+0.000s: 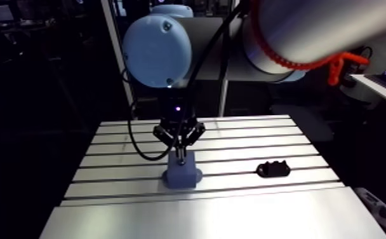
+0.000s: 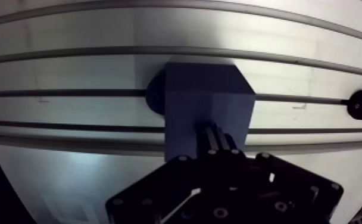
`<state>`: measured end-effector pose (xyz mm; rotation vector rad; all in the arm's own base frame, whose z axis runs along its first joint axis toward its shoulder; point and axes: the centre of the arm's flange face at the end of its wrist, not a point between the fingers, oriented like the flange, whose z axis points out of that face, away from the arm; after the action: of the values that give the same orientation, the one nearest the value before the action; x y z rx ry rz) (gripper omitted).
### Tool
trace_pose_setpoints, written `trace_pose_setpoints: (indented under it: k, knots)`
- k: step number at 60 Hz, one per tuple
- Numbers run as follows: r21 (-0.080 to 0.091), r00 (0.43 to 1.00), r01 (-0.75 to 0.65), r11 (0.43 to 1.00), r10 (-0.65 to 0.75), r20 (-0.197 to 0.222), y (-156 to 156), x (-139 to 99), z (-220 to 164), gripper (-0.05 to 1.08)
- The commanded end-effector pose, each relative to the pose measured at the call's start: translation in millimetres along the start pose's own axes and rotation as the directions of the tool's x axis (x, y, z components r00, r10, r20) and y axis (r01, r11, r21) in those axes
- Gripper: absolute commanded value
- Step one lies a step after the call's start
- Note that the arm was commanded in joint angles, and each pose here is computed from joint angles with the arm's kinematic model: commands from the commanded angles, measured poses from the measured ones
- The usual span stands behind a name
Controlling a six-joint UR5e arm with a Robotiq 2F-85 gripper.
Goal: Pick up the M10 bolt and insert it into the hex recess until seated.
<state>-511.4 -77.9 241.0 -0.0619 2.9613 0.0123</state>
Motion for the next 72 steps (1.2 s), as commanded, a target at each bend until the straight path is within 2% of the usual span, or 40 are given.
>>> trace_pose_setpoints:
  k: [1, 72]
  knots:
    - [-0.001, 1.0, 0.002, 1.0, -0.002, 0.002, 0, 0, 1, 1.08]
    - [0.002, 1.0, 0.017, 1.0, -0.018, 0.021, -1, 0, 11, 1.08]
